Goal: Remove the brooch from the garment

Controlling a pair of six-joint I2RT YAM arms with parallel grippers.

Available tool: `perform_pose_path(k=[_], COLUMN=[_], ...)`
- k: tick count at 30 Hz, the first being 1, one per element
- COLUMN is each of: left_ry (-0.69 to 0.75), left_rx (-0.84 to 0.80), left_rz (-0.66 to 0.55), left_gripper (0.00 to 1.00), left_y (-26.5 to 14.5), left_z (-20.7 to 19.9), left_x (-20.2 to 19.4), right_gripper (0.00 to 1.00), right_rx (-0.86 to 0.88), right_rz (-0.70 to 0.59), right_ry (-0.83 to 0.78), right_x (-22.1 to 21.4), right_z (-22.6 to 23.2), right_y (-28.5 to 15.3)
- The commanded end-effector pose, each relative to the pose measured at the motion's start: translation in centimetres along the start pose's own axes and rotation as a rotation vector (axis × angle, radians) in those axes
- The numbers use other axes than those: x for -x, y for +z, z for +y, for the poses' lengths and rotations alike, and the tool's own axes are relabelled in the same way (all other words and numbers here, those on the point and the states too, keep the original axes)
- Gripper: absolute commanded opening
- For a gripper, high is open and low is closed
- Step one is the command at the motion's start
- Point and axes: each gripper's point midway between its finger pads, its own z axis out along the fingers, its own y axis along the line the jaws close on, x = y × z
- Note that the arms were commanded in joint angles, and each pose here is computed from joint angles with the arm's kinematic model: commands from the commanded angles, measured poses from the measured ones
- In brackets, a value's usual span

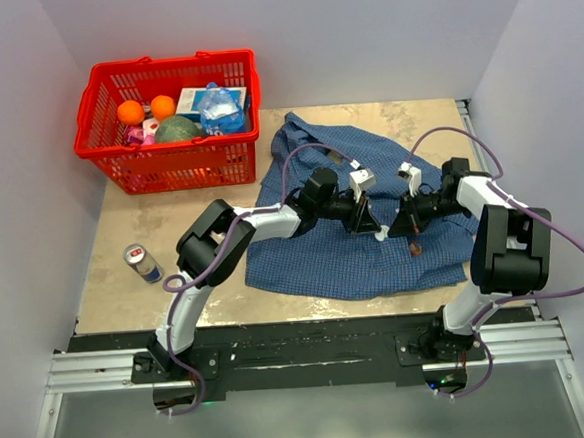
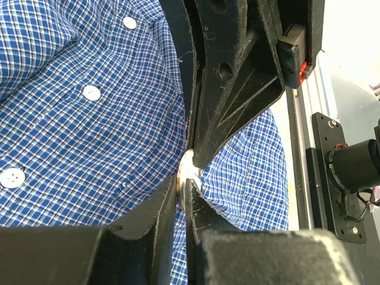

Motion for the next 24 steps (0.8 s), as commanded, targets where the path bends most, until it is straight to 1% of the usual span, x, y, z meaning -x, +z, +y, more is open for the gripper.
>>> perform_pose_path(k=[1, 9, 10, 15, 20, 21, 22, 23, 24], left_ry=[0.042, 0.035, 0.033, 0.026, 0.027, 0.025, 0.025, 0.021, 0.017], left_rx=[-0.122, -0.164, -0.171, -0.19, -0.206, -0.204, -0.201, -0.193, -0.189], left_rz=[0.024, 0.051, 0.055, 0.061, 0.058, 0.06, 0.059, 0.059, 0.063], left_gripper=[0.15, 0.14, 0.1, 0.0, 0.0, 0.01, 0.14, 0.21, 0.25], left_y=[0.4, 0.9, 1.0, 1.1, 1.0, 1.0, 1.0, 1.0, 0.9], left_z=[-2.9, -4.0, -4.2, -4.5, -4.8, -4.8, -4.8, -4.8, -4.7], left_x=[-0.1, -1.3, -1.5, -1.9, -1.6, -1.7, -1.6, -1.5, -1.6], right_gripper=[0.0, 0.0, 0.0, 0.0, 0.0, 0.0, 0.0, 0.0, 0.0], right_rx=[-0.024, -0.023, -0.022, -0.023, -0.024, -0.024, -0.024, -0.025, -0.026], right_rz=[-0.078, -0.086, -0.086, -0.086, -0.086, -0.085, -0.085, -0.086, -0.088], right_ry=[-0.045, -0.038, -0.035, -0.031, -0.03, -0.026, -0.028, -0.029, -0.029], right_x=[2.7, 2.9, 2.8, 2.8, 2.9, 2.8, 2.9, 2.9, 3.0], right_z=[-1.1, -1.1, -1.1, -1.1, -1.2, -1.3, -1.3, -1.3, -1.3], right_y=[-0.7, -0.7, -0.7, -0.8, -0.8, -0.8, -0.7, -0.8, -0.8])
